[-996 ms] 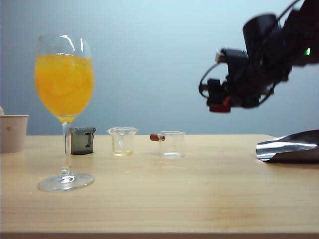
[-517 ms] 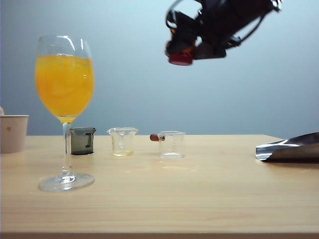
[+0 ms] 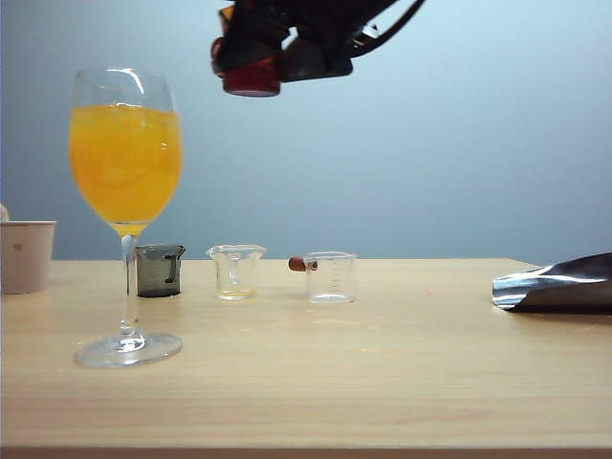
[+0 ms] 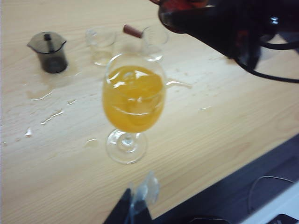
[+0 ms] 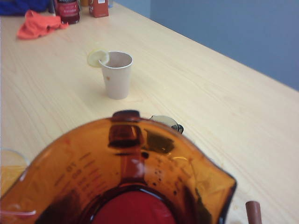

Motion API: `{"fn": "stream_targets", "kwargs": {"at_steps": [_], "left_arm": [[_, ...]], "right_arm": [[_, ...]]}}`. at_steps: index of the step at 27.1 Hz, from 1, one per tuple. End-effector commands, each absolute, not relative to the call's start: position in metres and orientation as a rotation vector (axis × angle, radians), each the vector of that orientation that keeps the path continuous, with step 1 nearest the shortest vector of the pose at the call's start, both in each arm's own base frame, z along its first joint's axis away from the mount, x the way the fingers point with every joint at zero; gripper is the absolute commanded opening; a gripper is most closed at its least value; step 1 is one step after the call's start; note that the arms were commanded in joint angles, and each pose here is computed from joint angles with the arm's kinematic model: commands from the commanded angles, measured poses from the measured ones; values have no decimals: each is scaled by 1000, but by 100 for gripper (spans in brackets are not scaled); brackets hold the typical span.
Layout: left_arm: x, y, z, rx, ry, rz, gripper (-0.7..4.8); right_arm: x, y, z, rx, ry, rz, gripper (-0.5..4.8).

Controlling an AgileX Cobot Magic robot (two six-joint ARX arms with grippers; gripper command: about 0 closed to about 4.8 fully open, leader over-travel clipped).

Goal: Pick up the fourth measuring cup from the left, pour the grenadine inside into the goblet, and finally put the measuring cup back in its original place.

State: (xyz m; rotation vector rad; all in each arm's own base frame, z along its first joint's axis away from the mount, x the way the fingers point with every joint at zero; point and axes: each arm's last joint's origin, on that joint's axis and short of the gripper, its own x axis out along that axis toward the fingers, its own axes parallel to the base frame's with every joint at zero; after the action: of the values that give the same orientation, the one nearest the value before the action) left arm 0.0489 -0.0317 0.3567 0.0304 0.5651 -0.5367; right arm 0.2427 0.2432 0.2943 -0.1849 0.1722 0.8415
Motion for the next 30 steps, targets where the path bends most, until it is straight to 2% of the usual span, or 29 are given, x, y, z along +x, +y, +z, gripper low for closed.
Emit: {"fn": "stream_targets", "kwargs": {"at_steps": [1,12,30], "left_arm": [[54,-32,357,47,566,-460,-5],[53,-32,356,51,572,-449,-4],[53,-31,356,51,570,-447,-4]], "right_arm": [[241,247,305,-228,84,827,156],[254,266,313,-291,28,839,156],[241,284,306,-549,-75,861,156]]}}
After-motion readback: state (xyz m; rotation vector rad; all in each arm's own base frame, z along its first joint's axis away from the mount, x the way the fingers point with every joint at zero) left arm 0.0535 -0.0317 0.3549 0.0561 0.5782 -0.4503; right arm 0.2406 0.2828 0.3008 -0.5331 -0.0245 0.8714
